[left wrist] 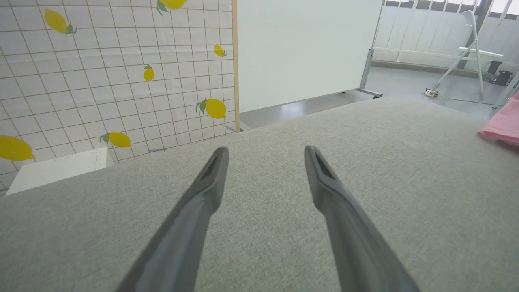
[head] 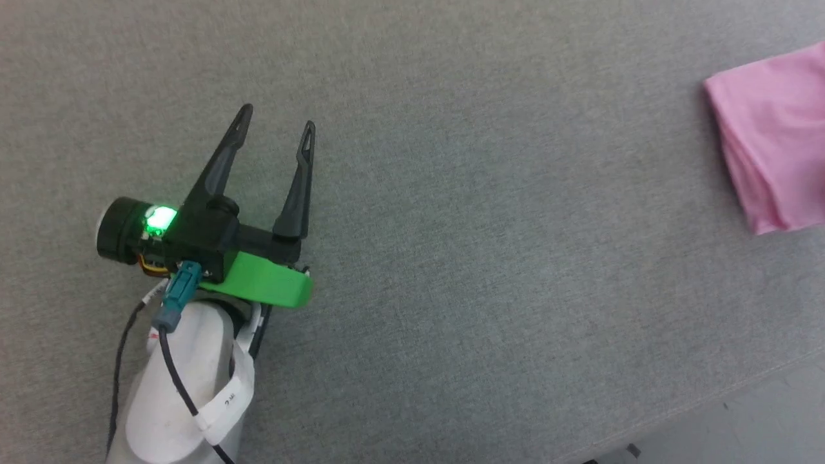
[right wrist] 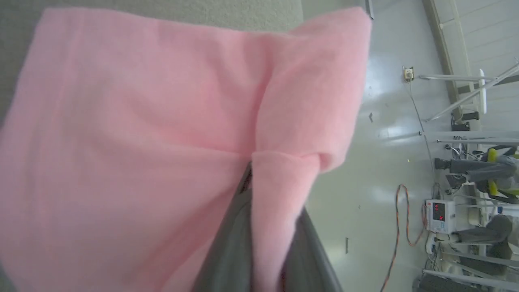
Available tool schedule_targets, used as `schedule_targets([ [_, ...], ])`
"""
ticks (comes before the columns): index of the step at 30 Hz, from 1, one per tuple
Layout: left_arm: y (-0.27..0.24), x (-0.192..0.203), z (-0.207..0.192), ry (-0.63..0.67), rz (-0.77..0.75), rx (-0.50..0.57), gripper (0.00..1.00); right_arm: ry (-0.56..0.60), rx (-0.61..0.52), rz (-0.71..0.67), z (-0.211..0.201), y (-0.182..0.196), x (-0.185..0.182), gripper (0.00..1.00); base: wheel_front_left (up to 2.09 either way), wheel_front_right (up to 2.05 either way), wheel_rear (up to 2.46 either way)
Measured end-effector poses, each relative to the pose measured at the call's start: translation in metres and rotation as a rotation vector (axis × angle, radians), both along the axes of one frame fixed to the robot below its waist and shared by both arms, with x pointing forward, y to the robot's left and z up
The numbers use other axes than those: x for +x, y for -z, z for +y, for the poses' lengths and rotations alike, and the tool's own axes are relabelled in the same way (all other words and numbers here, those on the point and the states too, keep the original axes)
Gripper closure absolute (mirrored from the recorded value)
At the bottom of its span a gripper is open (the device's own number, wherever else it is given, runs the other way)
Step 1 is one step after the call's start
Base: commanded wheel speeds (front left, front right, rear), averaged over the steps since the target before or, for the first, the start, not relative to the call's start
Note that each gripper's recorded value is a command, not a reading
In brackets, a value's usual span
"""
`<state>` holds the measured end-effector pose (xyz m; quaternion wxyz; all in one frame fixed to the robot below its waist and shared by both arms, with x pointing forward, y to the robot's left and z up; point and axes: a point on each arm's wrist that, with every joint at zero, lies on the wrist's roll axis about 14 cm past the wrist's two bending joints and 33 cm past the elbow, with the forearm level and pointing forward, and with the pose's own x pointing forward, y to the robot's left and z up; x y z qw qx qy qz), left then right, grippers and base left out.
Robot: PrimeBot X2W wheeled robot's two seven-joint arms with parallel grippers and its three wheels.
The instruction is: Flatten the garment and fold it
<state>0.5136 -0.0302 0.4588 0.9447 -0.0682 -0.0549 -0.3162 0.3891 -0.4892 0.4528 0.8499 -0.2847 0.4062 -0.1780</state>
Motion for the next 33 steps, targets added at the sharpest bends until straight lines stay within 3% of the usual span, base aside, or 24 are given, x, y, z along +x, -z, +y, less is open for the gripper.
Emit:
schedule_targets([
  [13,0.030,0.010,0.022,-0.036,0.047,0.041,0.00,0.079,-0.098,-0.017,-0.042,0.008,0.012,1.00,0.00,0.00,0.00],
  [14,0.030,0.010,0.023,-0.040,0.047,0.043,0.00,0.086,-0.099,-0.024,-0.043,0.007,0.011,0.67,0.00,0.00,0.00],
  [15,0.029,0.009,0.024,-0.045,0.046,0.042,0.00,0.094,-0.100,-0.033,-0.045,0.005,0.009,0.18,0.00,0.00,0.00],
  [16,0.027,0.009,0.024,-0.046,0.046,0.039,0.00,0.108,-0.101,-0.036,-0.047,0.004,0.006,0.00,0.00,0.00,0.00],
  [25,0.008,-0.013,0.029,-0.088,0.079,-0.010,0.00,0.123,-0.044,-0.274,-0.044,-0.028,-0.004,0.00,0.00,0.00,0.00],
  [33,-0.021,-0.043,0.061,-0.188,0.083,-0.028,0.00,0.026,0.134,-0.595,0.012,-0.042,0.008,0.00,0.00,0.00,0.00],
])
